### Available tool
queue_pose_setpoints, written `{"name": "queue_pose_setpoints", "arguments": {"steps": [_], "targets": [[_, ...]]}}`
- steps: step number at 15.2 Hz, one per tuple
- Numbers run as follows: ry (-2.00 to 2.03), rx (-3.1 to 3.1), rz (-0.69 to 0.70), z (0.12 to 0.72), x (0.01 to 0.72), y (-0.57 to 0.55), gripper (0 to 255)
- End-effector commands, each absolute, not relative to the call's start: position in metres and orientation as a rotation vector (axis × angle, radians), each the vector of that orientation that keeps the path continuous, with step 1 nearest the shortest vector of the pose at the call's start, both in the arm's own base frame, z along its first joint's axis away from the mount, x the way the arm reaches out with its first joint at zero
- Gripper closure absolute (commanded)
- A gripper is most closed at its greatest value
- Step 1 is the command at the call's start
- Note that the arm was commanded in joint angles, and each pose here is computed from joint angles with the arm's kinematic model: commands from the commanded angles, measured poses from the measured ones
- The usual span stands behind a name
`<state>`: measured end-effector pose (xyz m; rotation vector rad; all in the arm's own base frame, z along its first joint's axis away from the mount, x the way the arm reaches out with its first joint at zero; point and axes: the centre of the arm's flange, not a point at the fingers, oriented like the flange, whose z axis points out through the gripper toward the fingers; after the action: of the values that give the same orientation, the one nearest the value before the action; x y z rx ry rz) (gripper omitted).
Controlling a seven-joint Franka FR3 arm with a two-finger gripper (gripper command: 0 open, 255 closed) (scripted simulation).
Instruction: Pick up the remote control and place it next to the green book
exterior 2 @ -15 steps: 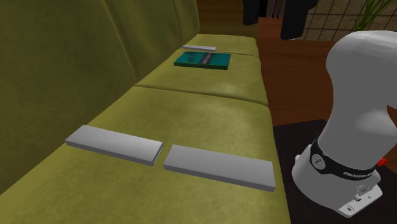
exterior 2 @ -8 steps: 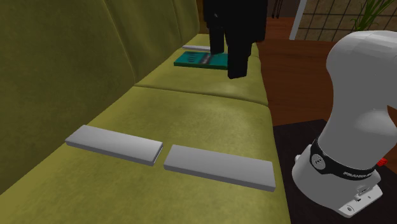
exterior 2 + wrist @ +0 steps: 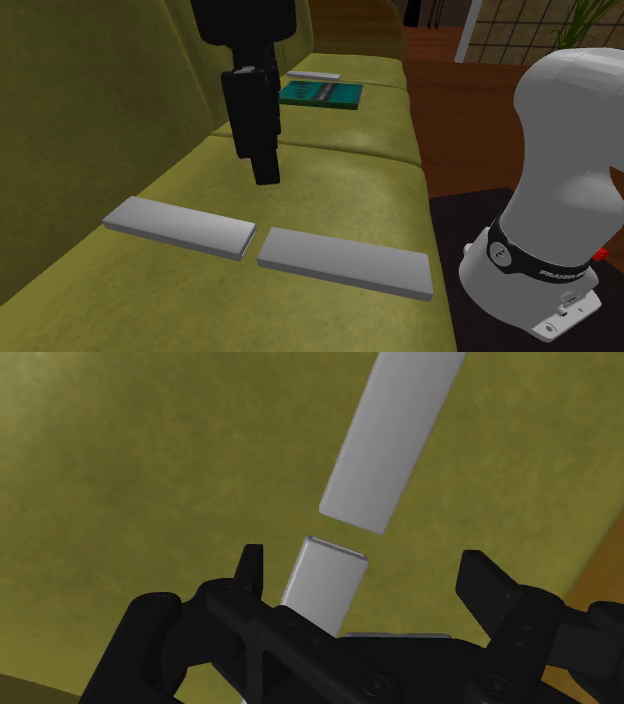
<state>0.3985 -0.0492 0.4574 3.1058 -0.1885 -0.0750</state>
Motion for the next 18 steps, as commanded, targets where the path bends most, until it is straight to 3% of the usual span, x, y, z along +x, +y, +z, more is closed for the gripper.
{"name": "queue_pose_setpoints", "arguments": {"steps": [1,12,18], "targets": [[-0.222,3.102,-0.046,0.444,0.419,-0.056,0],[-0.396,3.071,0.082,0.370,0.523,-0.094,0],[-0.396,3.071,0.082,0.339,0.524,-0.095,0]]}}
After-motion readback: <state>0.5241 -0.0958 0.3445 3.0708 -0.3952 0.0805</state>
